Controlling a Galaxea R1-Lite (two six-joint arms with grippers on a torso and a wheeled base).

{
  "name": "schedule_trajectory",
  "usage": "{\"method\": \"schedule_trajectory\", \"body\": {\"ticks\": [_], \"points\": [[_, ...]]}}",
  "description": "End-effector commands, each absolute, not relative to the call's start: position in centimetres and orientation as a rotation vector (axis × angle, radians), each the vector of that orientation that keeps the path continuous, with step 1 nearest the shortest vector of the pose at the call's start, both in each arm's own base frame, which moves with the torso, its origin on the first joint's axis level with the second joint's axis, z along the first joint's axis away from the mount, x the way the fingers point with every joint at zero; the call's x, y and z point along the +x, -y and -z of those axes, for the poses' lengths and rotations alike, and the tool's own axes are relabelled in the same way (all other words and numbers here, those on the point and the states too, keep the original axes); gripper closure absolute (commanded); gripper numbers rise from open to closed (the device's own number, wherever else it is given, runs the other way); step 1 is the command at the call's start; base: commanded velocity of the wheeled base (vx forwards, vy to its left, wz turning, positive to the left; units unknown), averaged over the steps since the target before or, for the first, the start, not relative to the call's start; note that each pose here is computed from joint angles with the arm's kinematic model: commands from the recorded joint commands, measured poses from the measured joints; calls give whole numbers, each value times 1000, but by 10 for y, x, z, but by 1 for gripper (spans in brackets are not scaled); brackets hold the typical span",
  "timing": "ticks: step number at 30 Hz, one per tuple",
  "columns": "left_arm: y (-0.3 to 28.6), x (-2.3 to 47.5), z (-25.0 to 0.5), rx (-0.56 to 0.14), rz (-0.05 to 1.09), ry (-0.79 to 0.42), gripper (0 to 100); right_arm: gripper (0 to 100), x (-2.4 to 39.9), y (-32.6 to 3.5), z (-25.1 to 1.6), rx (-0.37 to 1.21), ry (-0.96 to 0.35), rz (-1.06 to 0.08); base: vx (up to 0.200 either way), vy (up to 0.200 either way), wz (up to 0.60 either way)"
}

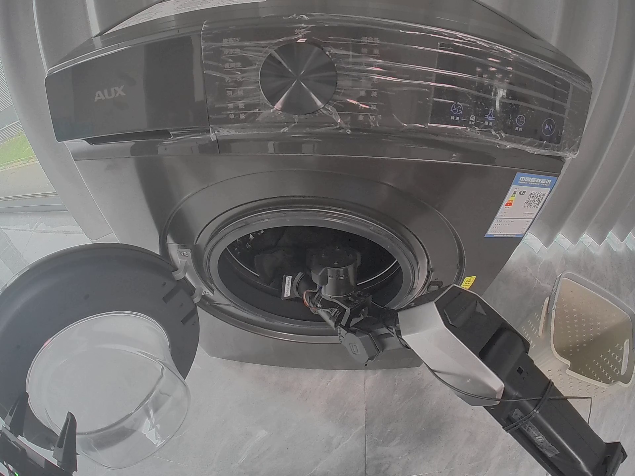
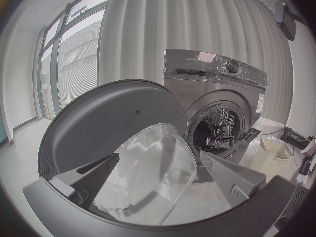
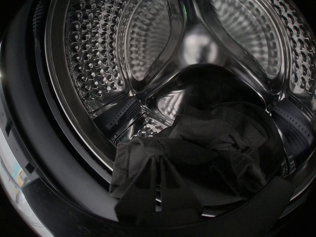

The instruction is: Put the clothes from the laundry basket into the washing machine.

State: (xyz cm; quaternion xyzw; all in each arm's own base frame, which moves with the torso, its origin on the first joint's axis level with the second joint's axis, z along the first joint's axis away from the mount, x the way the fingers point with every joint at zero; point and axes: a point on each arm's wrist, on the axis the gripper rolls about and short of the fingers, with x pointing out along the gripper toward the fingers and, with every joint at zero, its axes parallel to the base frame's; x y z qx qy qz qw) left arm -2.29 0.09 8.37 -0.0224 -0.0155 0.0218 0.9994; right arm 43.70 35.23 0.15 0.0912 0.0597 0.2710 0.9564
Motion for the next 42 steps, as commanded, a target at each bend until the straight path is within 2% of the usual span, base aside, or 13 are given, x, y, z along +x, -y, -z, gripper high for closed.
{"method": "schedule_trajectory", "body": {"ticks": [1, 9, 33, 38, 42], "points": [[-1, -22, -79, -45, -44, 24, 0, 100, 440, -349, 3, 184, -127, -536, 0, 0, 0], [-1, -23, -79, -43, -45, 26, 0, 100, 448, -338, -1, 192, -112, -487, 0, 0, 0], [-1, -23, -79, -43, -45, 27, 0, 100, 444, -344, -4, 196, -98, -501, 0, 0, 0], [-1, -23, -79, -43, -45, 27, 0, 100, 444, -344, -4, 196, -97, -501, 200, 0, 0], [-1, -23, -79, -43, -45, 26, 0, 100, 444, -344, -4, 196, -98, -501, 0, 0, 0]]}}
